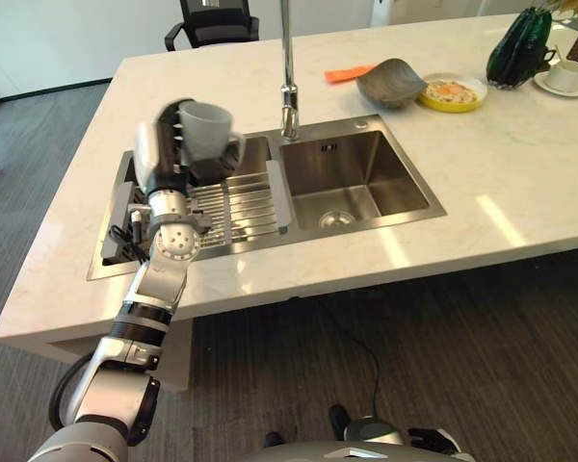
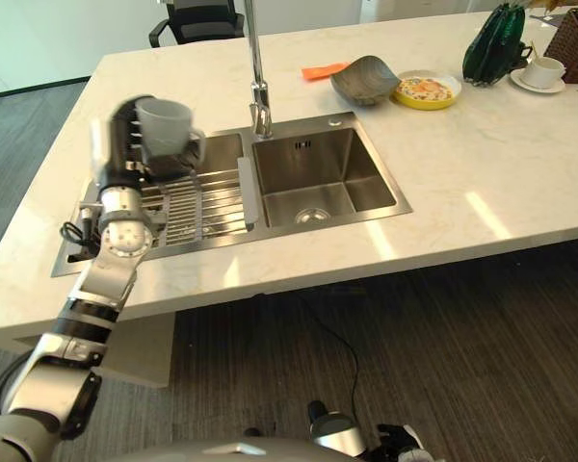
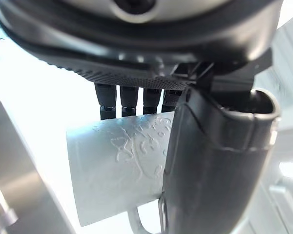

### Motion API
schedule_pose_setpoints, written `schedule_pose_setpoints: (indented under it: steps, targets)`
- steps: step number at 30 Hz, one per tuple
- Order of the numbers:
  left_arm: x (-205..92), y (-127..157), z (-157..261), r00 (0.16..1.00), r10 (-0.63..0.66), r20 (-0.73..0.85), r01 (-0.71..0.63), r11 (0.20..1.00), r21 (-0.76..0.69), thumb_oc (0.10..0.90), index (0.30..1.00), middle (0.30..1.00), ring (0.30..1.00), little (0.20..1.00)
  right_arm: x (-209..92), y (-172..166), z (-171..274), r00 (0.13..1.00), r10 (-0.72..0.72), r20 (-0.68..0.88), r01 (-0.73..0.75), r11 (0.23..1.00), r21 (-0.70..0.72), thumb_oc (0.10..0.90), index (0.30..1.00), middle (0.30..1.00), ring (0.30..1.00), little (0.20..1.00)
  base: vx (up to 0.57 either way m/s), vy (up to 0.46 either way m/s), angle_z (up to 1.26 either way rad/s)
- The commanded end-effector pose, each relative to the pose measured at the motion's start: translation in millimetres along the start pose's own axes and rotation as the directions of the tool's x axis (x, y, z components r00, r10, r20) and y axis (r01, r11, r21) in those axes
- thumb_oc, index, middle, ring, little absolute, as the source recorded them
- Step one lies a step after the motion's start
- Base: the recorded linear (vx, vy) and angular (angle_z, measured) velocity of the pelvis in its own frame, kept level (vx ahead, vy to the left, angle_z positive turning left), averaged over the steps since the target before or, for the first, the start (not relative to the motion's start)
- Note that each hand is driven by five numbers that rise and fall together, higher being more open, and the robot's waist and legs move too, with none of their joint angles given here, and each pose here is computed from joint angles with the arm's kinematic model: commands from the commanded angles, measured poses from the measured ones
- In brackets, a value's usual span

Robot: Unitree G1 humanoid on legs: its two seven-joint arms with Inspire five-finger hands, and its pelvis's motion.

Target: Place the dishes in the dishwasher.

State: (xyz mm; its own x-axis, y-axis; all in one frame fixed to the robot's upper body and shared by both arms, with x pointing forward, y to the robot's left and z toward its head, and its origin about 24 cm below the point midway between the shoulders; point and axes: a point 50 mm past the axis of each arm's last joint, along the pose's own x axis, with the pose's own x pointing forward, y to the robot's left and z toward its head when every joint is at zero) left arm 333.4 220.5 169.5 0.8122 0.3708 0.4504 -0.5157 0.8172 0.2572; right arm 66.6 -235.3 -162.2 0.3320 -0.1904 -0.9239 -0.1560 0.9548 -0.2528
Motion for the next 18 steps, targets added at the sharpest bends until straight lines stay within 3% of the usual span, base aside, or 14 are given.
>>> schedule_pose_setpoints:
  steps: [1, 5, 13, 15, 18]
  targets:
    - [11, 19, 93, 0.919, 0.147, 0.365, 0.002, 0.926, -0.378, 0.4, 0.3, 0.3, 0.3, 0.3, 2, -13, 25, 0.994, -0.053, 0.1, 0.05, 0.998, 0.032, 0.8, 0.9, 0.9, 0.9, 0.9, 0.0, 0.0, 0.0]
    - [-6, 33, 90, 0.904, 0.145, 0.402, 0.012, 0.932, -0.363, 0.4, 0.3, 0.3, 0.3, 0.3, 3, -10, 25, 0.996, -0.033, 0.087, 0.033, 0.999, 0.008, 0.8, 0.9, 0.9, 0.9, 0.9, -0.03, -0.037, 0.06]
    - [-61, 96, 27, 0.908, 0.326, 0.261, -0.282, 0.94, -0.194, 0.4, 0.3, 0.3, 0.3, 0.3, 5, -6, 86, 0.967, 0.004, 0.255, 0.013, 0.998, -0.065, 0.8, 0.9, 0.9, 0.9, 0.9, -0.05, -0.082, 0.34]
    - [-63, 95, 30, 0.902, 0.35, 0.254, -0.289, 0.924, -0.249, 0.4, 0.3, 0.3, 0.3, 0.3, 4, -12, 92, 0.961, -0.017, 0.276, 0.036, 0.997, -0.064, 0.8, 0.9, 0.9, 0.9, 0.9, -0.21, -0.083, 0.94]
    - [-60, 96, 36, 0.89, 0.354, 0.287, -0.291, 0.926, -0.241, 0.4, 0.3, 0.3, 0.3, 0.3, 5, -20, 87, 0.963, -0.05, 0.264, 0.062, 0.997, -0.038, 0.8, 0.9, 0.9, 0.9, 0.9, -0.17, -0.084, 2.09]
